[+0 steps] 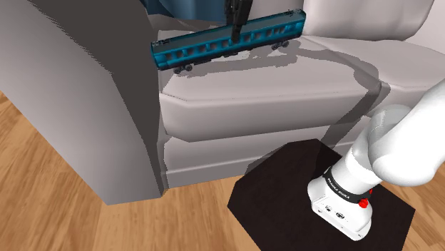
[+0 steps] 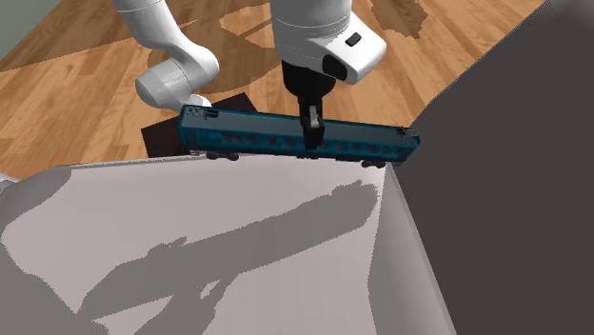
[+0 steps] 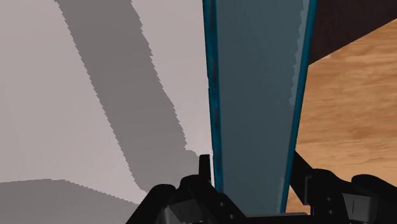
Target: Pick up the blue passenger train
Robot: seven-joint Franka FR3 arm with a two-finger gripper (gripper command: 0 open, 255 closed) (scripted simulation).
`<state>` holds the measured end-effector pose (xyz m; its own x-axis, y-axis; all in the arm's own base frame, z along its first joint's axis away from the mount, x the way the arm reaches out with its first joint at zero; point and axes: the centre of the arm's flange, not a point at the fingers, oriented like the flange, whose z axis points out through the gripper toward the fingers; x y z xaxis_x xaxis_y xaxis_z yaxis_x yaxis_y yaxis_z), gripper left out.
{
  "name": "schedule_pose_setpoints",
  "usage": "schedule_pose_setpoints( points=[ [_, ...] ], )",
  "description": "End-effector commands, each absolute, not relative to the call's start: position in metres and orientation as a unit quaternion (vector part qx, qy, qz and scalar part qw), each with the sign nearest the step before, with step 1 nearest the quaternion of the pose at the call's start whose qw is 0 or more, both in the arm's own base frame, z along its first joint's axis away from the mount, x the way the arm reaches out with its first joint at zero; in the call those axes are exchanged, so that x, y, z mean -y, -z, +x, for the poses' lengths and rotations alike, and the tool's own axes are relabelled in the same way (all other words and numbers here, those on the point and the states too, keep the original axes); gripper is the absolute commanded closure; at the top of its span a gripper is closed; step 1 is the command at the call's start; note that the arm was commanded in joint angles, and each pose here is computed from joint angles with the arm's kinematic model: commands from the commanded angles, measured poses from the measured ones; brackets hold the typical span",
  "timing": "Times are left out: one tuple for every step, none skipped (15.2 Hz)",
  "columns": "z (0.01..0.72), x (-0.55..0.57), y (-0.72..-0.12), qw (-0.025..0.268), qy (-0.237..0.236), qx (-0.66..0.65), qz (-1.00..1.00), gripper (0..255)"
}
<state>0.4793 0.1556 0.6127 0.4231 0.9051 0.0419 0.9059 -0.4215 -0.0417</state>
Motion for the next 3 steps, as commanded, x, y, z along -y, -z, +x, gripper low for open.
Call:
schedule_pose_setpoints(
  points=[
    [0.4777, -0.1559, -0.6249, 0.029, 0.008, 0.537, -0.843, 255],
    [0.4776, -0.1559, -0.6257, 0.029, 0.008, 0.537, -0.843, 255],
    [0.4777, -0.1559, -0.6257, 0.029, 0.008, 0.537, -0.843, 255]
  ],
)
